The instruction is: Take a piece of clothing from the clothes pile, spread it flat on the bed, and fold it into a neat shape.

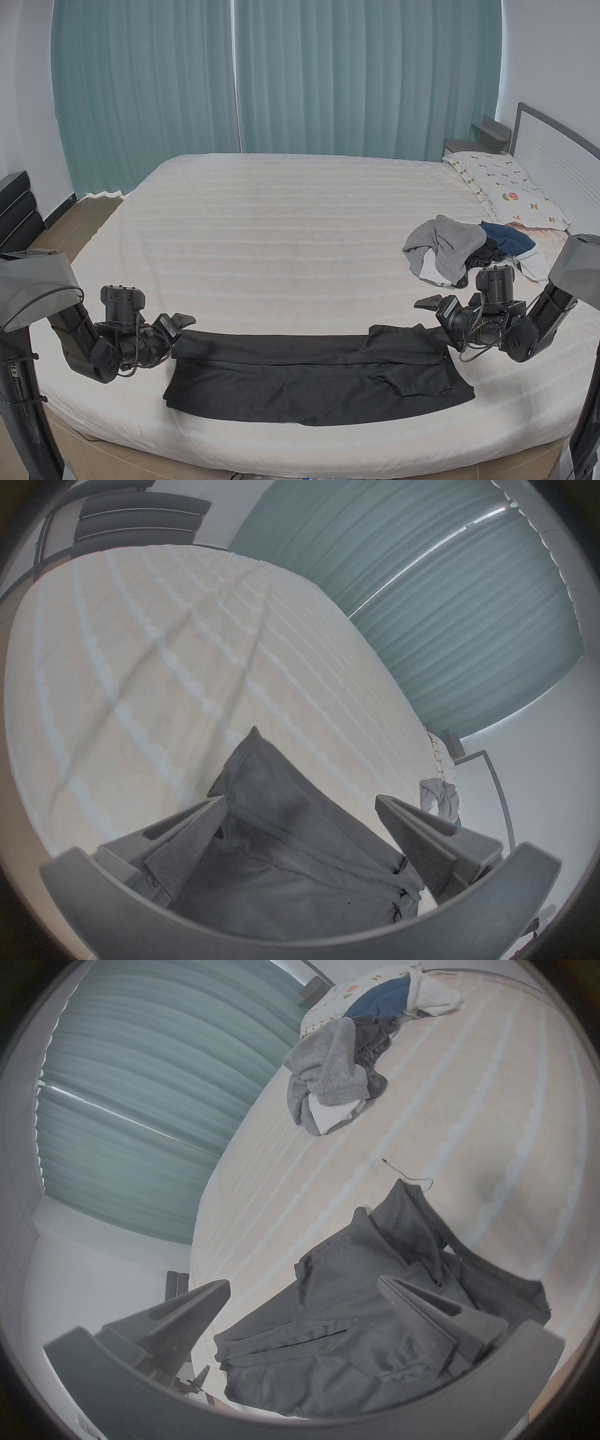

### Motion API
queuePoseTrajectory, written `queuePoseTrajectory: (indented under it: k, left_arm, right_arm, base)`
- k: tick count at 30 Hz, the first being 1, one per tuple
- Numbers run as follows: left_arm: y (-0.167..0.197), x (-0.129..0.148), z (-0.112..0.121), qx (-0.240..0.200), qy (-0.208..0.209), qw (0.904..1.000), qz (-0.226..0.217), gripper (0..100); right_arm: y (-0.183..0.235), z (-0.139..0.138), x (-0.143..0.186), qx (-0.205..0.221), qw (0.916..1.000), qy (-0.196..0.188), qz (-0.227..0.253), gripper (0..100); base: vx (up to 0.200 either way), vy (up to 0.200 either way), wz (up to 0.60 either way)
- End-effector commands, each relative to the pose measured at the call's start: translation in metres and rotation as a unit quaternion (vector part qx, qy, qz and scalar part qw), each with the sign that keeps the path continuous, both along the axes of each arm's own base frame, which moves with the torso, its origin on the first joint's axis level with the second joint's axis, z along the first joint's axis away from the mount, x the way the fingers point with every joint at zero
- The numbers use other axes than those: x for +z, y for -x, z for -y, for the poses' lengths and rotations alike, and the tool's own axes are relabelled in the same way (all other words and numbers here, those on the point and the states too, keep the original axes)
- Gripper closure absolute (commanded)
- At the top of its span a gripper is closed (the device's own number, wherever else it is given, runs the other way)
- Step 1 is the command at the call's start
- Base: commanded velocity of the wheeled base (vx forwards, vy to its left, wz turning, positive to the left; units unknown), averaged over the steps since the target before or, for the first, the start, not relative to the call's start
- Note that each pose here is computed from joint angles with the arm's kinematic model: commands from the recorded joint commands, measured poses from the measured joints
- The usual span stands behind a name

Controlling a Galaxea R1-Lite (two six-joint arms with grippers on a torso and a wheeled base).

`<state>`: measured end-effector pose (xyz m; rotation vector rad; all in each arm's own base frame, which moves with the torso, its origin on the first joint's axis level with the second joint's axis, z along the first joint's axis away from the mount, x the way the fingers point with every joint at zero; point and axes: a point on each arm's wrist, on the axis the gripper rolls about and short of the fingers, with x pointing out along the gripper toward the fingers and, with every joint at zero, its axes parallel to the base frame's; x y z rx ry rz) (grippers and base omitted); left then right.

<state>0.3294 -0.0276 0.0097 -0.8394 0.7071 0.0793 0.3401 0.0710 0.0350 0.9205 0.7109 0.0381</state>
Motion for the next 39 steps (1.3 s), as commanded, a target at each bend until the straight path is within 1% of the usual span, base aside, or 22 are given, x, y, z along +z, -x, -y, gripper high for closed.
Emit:
queuePoseTrajectory:
  k: [1,3,5,7,20,24,28,39]
  left_arm:
    - [0.005,-0.026,0.012,-0.001,-0.014,0.9994,-0.033,0]
    - [0.003,-0.033,0.012,0.018,-0.032,0.9989,-0.029,0]
    - [0.002,-0.037,0.011,0.027,-0.037,0.9987,-0.02,0]
    - [0.004,-0.038,0.011,0.028,-0.035,0.9989,-0.013,0]
    - [0.008,-0.041,0.013,0.031,-0.044,0.9984,-0.019,0]
    - [0.005,-0.044,0.016,0.039,-0.056,0.9975,-0.019,0]
    - [-0.002,-0.05,0.019,0.041,-0.078,0.996,-0.012,0]
    - [-0.013,-0.054,0.02,0.047,-0.087,0.9951,-0.003,0]
  right_arm:
    - [0.007,-0.003,-0.014,0.001,0.9998,-0.01,-0.015,0]
    - [0.007,-0.002,-0.019,-0.003,0.9998,-0.014,-0.016,0]
    - [0.006,-0.002,-0.022,-0.007,0.9996,-0.018,-0.019,0]
    - [0.008,-0.001,-0.024,-0.008,0.9995,-0.018,-0.024,0]
    - [0.014,0.001,-0.027,-0.007,0.9992,-0.018,-0.034,0]
    - [0.014,0.001,-0.029,-0.006,0.9991,-0.017,-0.037,0]
    - [0.014,0.0,-0.029,-0.004,0.9992,-0.015,-0.036,0]
    - [0.014,-0.001,-0.031,-0.002,0.9992,-0.011,-0.038,0]
  base:
    - [0.0,0.0,0.0]
    - [0.0,0.0,0.0]
    - [0.0,0.0,0.0]
    - [0.0,0.0,0.0]
    - [0.0,0.0,0.0]
    - [0.0,0.0,0.0]
    - [0.0,0.0,0.0]
    - [0.0,0.0,0.0]
